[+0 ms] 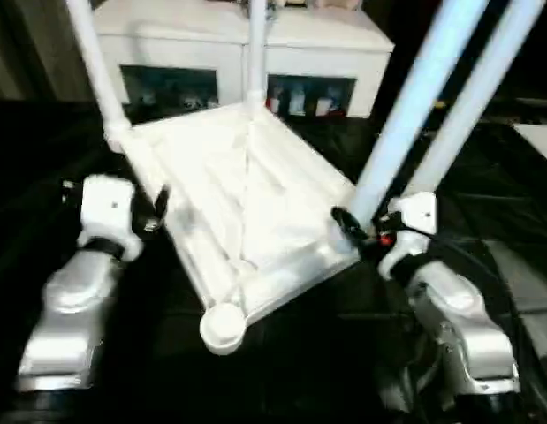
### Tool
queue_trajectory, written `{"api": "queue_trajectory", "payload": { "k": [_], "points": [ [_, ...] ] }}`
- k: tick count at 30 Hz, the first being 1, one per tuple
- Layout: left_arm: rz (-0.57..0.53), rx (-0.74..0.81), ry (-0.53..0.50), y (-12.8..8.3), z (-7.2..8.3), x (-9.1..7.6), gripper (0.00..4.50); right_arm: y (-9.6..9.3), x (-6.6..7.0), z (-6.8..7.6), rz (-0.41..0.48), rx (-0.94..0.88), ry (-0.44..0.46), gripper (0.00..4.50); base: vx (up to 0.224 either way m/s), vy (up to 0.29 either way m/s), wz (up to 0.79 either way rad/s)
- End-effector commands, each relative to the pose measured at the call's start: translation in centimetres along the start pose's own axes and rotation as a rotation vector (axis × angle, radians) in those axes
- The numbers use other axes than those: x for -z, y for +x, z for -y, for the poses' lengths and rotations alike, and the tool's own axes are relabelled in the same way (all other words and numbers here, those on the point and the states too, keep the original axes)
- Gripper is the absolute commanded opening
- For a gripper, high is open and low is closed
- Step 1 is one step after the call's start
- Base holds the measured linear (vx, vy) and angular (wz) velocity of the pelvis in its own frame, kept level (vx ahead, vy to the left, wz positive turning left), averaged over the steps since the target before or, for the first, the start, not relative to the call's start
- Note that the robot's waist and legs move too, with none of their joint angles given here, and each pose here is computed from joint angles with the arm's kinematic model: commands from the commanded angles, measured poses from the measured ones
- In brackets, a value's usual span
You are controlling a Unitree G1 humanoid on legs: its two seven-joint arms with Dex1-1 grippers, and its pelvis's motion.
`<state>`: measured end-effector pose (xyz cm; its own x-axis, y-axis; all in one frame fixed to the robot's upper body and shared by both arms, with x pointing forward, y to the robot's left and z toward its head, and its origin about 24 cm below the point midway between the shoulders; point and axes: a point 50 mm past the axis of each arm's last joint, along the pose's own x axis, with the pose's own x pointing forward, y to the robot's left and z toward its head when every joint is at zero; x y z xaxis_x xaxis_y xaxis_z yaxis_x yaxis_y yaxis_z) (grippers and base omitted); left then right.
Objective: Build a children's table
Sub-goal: Move to table
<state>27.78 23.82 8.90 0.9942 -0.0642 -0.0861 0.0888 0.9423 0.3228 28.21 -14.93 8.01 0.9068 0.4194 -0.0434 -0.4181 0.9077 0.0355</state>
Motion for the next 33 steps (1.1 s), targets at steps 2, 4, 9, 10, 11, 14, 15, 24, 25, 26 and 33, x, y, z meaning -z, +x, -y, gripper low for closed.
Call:
{"api": "queue_trajectory", "payload": {
  "k": [2,4,9,10,11,14,15,24,25,26,33],
  "points": [
    [-0.087,0.058,0.017,-0.3,0.5,1.2,3.67,-0.2,-0.8,1.8,0.041,0.12,-0.037,1.86,-0.059,0.012,0.06],
    [-0.115,0.084,0.028,-0.5,0.8,1.6,3.67,-0.2,-0.6,2.2,0.035,0.167,-0.06,1.86,-0.062,0.005,0.07],
    [-0.121,0.107,0.053,-0.4,1.0,1.8,3.67,-0.4,-0.3,2.3,0.019,0.178,-0.123,1.86,-0.022,-0.002,0.01],
    [-0.091,0.135,0.036,-0.3,1.2,1.4,3.67,-0.5,-0.1,2.4,0.012,0.184,-0.126,1.86,0.0,0.0,0.0],
    [-0.071,0.168,0.025,-0.2,1.4,1.0,3.67,-0.5,0.0,2.4,0.005,0.195,-0.131,1.86,0.0,0.0,0.0],
    [-0.048,0.308,0.038,-0.3,2.4,0.4,3.67,-0.5,0.2,2.6,0.001,0.203,-0.14,1.86,0.0,0.0,0.0],
    [-0.055,0.333,0.051,-0.3,2.5,0.4,3.67,-0.5,0.2,2.6,0.001,0.204,-0.142,1.86,0.0,0.0,0.0],
    [-0.203,0.549,0.159,-0.4,2.0,1.6,3.67,-0.9,1.3,3.5,-0.059,0.264,-0.164,1.86,0.0,0.0,0.0],
    [-0.198,0.563,0.148,-0.4,2.1,1.5,3.67,-0.9,1.4,3.5,-0.061,0.265,-0.165,1.86,0.0,0.0,0.0],
    [-0.189,0.582,0.133,-0.5,2.2,1.3,3.67,-0.9,1.4,3.5,-0.064,0.266,-0.167,1.86,0.0,0.0,0.0],
    [-0.042,0.802,0.146,-0.2,1.7,-1.9,3.67,-0.9,1.4,3.3,-0.057,0.238,-0.162,1.86,0.0,0.0,0.0]
  ]
}}
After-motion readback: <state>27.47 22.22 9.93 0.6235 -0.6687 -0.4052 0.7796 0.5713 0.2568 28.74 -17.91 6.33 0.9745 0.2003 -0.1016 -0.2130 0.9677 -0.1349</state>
